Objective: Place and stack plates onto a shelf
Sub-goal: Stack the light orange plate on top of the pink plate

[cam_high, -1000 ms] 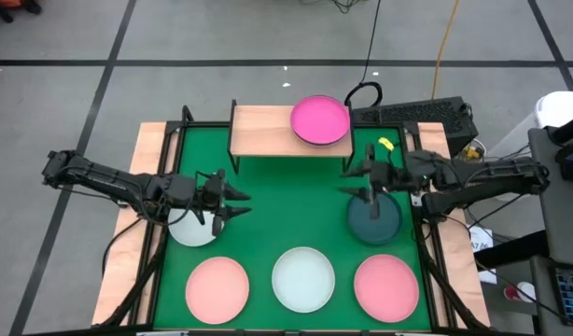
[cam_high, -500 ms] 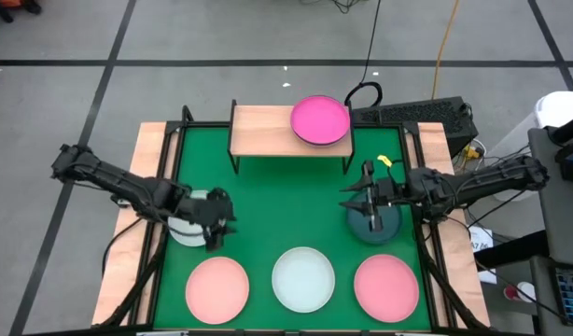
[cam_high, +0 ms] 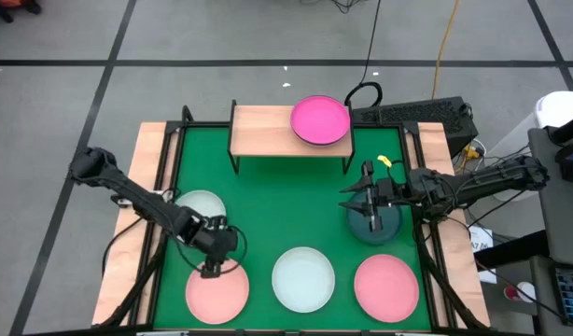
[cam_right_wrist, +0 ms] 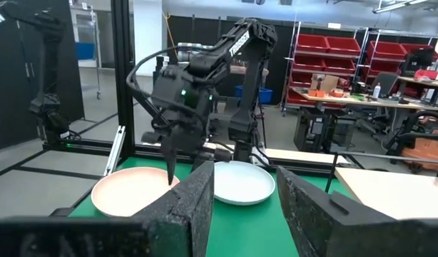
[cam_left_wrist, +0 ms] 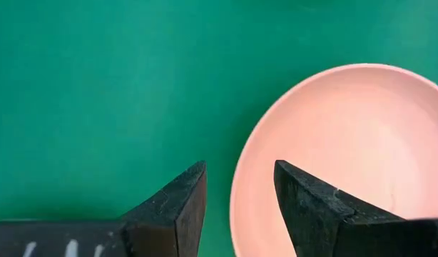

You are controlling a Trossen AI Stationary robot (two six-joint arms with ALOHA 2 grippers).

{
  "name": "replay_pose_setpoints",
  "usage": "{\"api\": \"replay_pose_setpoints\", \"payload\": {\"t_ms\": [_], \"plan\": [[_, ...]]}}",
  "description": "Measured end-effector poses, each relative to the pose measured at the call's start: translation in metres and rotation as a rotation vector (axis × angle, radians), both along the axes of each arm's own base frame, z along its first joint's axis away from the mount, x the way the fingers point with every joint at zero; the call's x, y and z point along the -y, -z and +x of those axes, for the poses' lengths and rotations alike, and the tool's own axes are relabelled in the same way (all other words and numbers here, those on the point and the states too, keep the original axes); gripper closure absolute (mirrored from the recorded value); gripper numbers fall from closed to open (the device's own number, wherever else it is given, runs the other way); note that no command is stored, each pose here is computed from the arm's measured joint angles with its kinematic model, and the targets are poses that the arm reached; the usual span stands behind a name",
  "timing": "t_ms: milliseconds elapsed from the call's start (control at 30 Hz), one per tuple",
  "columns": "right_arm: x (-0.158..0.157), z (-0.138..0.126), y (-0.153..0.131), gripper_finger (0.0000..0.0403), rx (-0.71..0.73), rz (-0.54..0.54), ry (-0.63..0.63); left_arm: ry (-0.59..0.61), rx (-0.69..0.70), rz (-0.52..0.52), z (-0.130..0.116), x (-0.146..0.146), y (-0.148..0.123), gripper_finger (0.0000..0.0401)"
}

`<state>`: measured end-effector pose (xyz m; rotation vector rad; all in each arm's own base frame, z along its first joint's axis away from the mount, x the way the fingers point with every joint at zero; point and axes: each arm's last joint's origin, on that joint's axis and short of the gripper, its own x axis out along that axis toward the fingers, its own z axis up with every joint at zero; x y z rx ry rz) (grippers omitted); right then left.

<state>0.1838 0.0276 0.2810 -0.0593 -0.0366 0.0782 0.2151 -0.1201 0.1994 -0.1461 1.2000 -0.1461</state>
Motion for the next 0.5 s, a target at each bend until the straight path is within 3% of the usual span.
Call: {"api": "replay_pose_setpoints", "payload": {"t_ms": [500], "plan": [[0.0, 0.0, 0.0, 0.0266, 0.001, -0.001, -0.001, 0.017, -0.108, 0.006, 0.014, 0.008, 0.033, 0.0231]]}}
